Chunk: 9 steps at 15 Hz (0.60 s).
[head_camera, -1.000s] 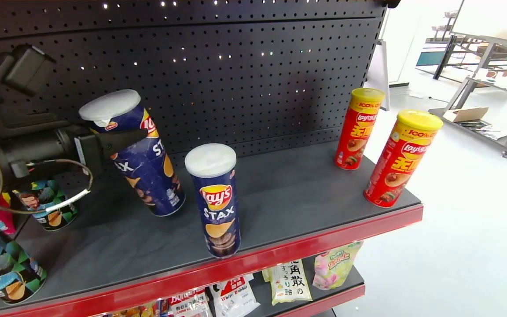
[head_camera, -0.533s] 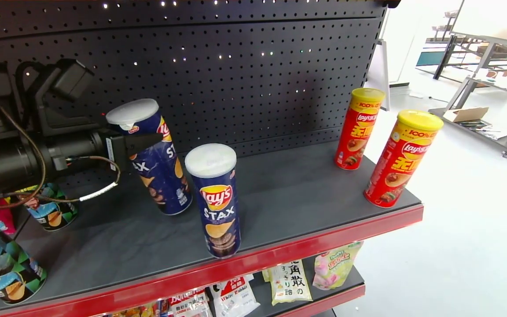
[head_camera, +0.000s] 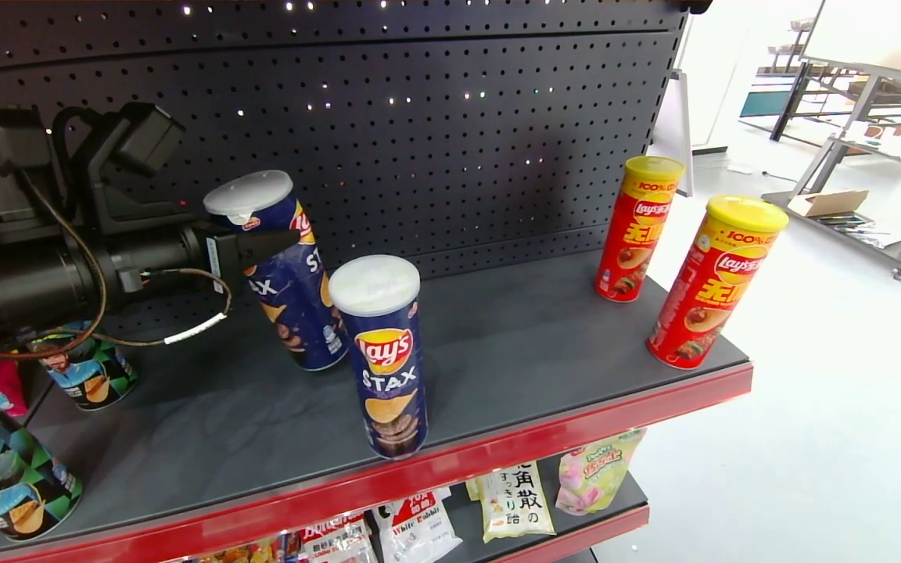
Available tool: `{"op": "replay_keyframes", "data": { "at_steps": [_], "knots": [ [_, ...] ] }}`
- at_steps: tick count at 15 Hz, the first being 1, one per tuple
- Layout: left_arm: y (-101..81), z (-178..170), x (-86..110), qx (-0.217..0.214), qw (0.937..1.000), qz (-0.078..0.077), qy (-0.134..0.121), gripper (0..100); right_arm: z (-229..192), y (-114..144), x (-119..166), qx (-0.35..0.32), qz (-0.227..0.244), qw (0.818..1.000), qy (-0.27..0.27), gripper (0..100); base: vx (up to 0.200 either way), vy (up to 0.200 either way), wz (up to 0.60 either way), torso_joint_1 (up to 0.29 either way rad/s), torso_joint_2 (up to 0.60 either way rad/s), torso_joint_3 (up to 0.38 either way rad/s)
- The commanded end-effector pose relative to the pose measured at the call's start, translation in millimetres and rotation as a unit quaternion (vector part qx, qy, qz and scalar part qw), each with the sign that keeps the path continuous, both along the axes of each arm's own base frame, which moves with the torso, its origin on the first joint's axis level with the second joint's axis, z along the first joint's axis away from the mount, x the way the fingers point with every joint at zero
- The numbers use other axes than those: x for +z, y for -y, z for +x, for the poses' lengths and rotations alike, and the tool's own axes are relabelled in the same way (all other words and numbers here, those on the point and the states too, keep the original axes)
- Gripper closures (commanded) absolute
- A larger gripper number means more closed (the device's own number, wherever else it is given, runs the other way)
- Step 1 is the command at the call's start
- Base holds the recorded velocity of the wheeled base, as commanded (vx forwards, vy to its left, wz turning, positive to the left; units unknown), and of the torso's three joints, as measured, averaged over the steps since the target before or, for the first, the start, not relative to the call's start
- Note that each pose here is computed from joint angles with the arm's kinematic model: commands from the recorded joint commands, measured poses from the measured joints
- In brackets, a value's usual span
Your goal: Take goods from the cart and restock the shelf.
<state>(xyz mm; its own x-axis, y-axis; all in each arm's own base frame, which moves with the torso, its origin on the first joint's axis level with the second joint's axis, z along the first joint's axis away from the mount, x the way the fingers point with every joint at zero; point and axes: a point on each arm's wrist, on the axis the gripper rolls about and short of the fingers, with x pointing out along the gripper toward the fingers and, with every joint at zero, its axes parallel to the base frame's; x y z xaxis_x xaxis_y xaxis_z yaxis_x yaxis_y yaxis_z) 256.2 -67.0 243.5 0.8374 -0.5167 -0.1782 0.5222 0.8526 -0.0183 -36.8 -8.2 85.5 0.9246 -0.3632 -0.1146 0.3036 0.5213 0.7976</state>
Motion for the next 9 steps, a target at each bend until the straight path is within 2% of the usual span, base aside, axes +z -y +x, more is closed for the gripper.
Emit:
{"op": "replay_keyframes", "data": {
  "at_steps": [1,3,5,6,7,8,9],
  "knots": [
    [-0.3,-1.9,2.1,0.0,1.0,-0.001,0.004,100,0.1,0.0,-0.1,0.0,0.0,1.0,-0.001,0,0.0,0.0,0.0,0.0,0.0,0.0],
    [0.7,0.3,0.6,-0.001,1.0,0.001,0.001,100,0.1,0.0,0.0,0.001,0.0,1.0,0.0,0,0.0,0.0,0.0,0.0,0.0,0.0],
    [6.0,3.1,-1.8,-0.009,1.0,0.003,-0.003,100,0.1,0.0,0.2,0.006,-0.038,0.999,-0.014,0,0.0,0.0,0.0,0.0,0.0,0.0],
    [11.4,4.4,0.5,-0.017,0.9998,0.002,0.001,100,1.0,-0.3,1.1,0.023,-0.144,0.988,-0.045,0,0.0,0.0,0.0,0.0,0.0,0.0],
    [13.3,4.9,1.0,-0.02,0.9998,0.002,0.002,100,2.7,-0.6,0.9,0.035,-0.208,0.976,-0.059,0,0.0,0.0,0.0,0.0,0.0,0.0],
    [15.8,7.3,2.9,-0.023,0.9997,0.001,0.005,100,6.6,-2.4,-0.7,0.079,-0.318,0.942,-0.068,0,0.0,0.0,0.0,0.0,0.0,0.0],
    [16.8,8.1,3.4,-0.025,0.9997,0.001,0.005,100,7.9,-4.6,-1.2,0.126,-0.367,0.92,-0.061,0,0.0,0.0,0.0,0.0,0.0,0.0]
  ]
}}
